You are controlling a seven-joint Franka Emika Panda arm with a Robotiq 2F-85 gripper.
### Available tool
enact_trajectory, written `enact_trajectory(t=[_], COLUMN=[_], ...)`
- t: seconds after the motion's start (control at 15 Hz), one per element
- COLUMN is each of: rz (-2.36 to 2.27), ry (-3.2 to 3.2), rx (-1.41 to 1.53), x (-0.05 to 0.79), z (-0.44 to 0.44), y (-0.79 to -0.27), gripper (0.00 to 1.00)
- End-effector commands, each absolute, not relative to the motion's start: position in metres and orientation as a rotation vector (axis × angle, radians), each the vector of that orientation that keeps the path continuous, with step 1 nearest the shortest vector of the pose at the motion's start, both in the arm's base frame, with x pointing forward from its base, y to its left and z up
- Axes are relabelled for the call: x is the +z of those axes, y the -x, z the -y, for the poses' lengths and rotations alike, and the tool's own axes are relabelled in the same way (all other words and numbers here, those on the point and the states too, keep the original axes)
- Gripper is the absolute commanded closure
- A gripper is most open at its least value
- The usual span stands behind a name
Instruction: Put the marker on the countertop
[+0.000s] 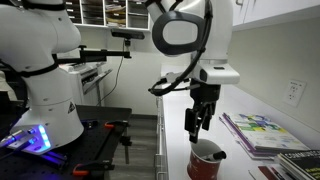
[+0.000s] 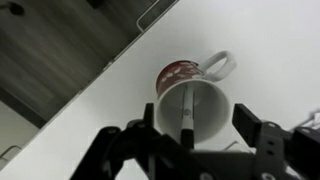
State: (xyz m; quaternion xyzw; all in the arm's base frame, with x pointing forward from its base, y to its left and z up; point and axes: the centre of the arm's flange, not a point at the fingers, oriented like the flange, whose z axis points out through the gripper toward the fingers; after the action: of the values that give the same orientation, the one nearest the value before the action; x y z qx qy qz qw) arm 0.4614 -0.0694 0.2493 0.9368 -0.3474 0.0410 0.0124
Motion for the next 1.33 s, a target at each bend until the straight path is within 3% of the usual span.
enact_trajectory(t=[0.0, 0.13, 0.33, 0.4, 0.47, 0.6, 0.73, 0.8, 0.87, 1.0, 1.27], rz=[1.216, 1.24, 1.253, 1.244, 1.23, 1.225, 1.231, 1.231, 1.236, 1.215, 1.083], ry=[-2.848, -2.826, -2.813, -2.807, -2.806, -2.789, -2.781, -2.78, -2.773, -2.779, -2.738], rx=[0.152, 0.138, 0.125, 0.128, 0.126, 0.141, 0.158, 0.174, 0.194, 0.229, 0.25], x=[0.233, 0.224, 0.211, 0.207, 0.203, 0.196, 0.19, 0.189, 0.188, 0.189, 0.209], z=[0.077, 0.084, 0.09, 0.089, 0.089, 0.089, 0.089, 0.089, 0.09, 0.088, 0.078], y=[-0.487, -0.497, -0.506, -0.508, -0.509, -0.511, -0.511, -0.511, -0.51, -0.509, -0.498], gripper=[0.47, 0.62, 0.66, 0.66, 0.58, 0.54, 0.66, 0.83, 0.84, 0.99, 0.95])
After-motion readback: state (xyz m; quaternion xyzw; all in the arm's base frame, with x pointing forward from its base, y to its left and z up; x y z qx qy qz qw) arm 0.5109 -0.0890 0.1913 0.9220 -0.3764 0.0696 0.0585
